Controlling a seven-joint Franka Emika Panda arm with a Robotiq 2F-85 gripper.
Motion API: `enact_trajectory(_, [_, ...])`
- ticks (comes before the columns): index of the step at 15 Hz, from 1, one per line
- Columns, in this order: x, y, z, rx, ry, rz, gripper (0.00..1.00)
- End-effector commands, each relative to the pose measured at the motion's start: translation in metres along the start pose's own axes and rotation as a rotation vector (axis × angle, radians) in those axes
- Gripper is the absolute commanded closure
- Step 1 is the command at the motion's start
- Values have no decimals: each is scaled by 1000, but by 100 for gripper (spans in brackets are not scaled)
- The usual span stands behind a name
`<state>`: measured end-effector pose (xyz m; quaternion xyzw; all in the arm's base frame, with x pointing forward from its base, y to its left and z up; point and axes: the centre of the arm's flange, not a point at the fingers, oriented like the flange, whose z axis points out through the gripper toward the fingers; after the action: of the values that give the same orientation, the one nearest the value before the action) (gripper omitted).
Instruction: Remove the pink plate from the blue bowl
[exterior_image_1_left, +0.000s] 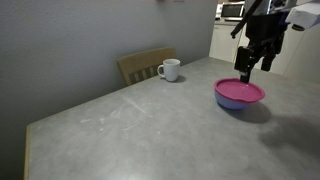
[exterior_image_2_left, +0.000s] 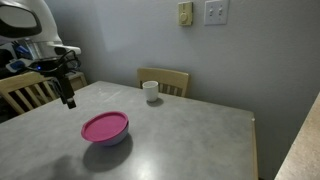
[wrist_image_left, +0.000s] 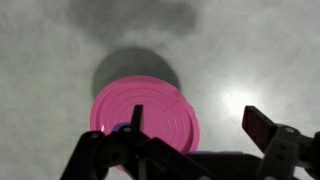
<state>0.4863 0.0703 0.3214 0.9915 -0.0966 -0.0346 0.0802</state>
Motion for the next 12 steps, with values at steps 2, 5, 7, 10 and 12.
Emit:
enact_trajectory(2, [24,4,22,-41,-69,20,0])
enact_trajectory(5, [13,3,23,-15,-58,6,0])
enact_trajectory(7, [15,4,23,-1,-65,-9,0])
enact_trajectory(10, [16,8,22,-4,-64,2,0])
enact_trajectory(12, [22,8,23,-5,-47,30,0])
